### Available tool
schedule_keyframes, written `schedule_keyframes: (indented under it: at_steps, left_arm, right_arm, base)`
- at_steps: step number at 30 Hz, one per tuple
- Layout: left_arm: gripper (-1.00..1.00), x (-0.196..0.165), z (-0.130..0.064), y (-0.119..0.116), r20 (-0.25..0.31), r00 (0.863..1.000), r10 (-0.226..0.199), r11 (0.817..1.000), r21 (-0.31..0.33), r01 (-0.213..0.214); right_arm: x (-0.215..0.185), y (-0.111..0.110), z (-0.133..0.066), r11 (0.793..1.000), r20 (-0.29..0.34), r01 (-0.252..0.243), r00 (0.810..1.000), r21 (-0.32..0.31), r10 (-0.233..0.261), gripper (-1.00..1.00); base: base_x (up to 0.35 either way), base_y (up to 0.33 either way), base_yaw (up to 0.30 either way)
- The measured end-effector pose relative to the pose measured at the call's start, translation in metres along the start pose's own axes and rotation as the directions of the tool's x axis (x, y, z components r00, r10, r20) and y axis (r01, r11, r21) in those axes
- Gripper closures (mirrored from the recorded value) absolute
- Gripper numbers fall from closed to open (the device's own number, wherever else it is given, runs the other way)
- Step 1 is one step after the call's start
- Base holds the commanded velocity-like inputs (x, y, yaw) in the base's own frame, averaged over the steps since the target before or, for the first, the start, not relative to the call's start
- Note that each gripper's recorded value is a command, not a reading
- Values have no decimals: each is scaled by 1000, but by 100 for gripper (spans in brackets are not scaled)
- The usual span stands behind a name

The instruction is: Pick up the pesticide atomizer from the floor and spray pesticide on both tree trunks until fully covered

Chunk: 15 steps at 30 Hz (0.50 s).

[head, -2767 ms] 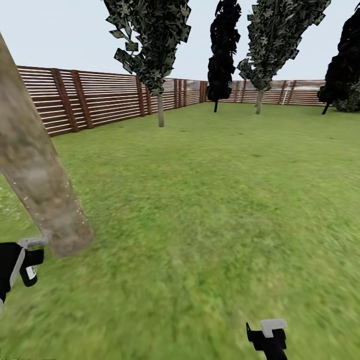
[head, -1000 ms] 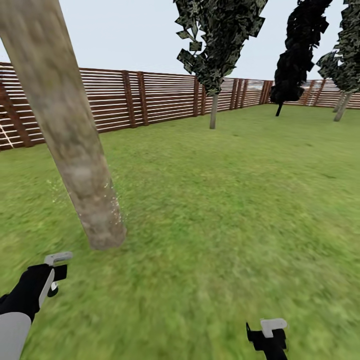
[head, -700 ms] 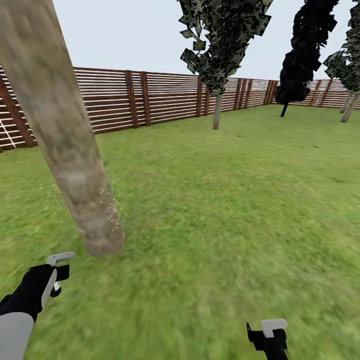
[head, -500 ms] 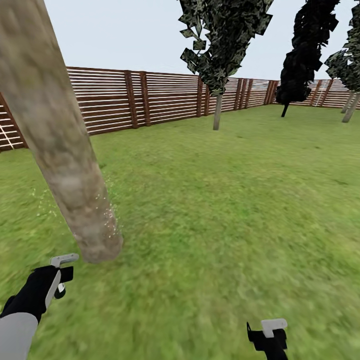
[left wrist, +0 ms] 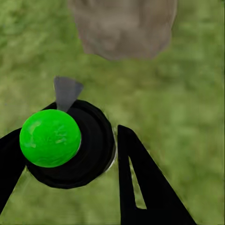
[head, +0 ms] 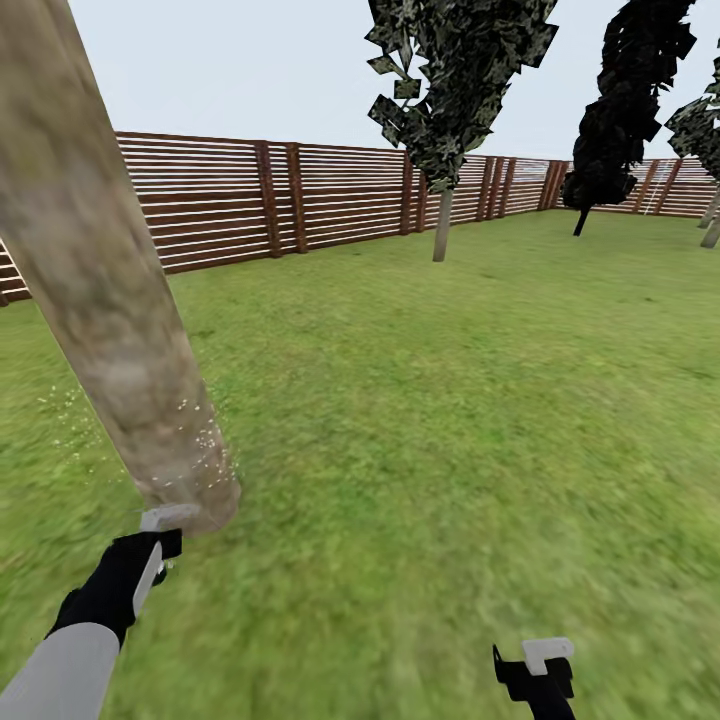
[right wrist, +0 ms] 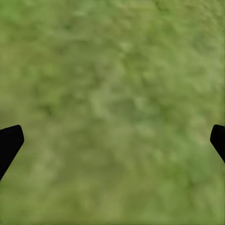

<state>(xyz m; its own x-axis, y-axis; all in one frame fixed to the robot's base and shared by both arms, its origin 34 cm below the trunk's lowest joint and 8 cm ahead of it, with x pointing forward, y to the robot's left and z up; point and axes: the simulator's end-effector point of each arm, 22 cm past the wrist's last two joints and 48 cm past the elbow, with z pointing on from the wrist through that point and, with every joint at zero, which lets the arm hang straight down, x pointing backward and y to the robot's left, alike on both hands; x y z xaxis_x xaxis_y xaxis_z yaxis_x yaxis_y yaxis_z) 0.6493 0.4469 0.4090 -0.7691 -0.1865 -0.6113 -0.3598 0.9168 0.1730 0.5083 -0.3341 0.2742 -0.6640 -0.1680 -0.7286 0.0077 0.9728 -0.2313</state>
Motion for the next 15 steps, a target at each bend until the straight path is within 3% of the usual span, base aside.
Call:
schedule_keyframes:
  at_steps: [2,3,5,7,8,10,11,15]
  left_arm:
    - [100,-10,3,38,14,1000,8,999,-53,-7]
    - [100,-7,4,40,9,1000,3,999,-52,-3]
    - [100,10,2,-13,-14,999,30,999,20,-30]
    - [100,9,1,-24,-8,997,74,997,27,-73]
    - [100,5,3,-5,-3,996,87,996,-2,-87]
    - [100,-10,7,57,7,995,97,992,-85,-96]
    - [100,-13,7,72,10,995,96,990,-104,-95]
    - [100,-16,7,85,12,996,91,989,-120,-89]
  right_arm:
    - [0,0,0,1000,0,0,1000,0,0,-100]
    - [0,0,0,1000,0,0,1000,0,0,-100]
    - [0,0,0,1000,-1,0,1000,0,0,-100]
    - [0,0,0,1000,0,0,1000,0,0,-100]
    - [0,0,0,1000,0,0,1000,0,0,-100]
    - [0,0,0,1000,0,0,1000,0,0,-100]
    - [0,0,0,1000,0,0,1000,0,0,-100]
    - [0,0,0,1000,-1,0,1000,0,0,-100]
  base:
    - [0,0,0]
    - [0,0,0]
    - [0,0,0]
    - [0,0,0]
    - [0,0,0]
    - [0,0,0]
    - [0,0,0]
    - [0,179,0]
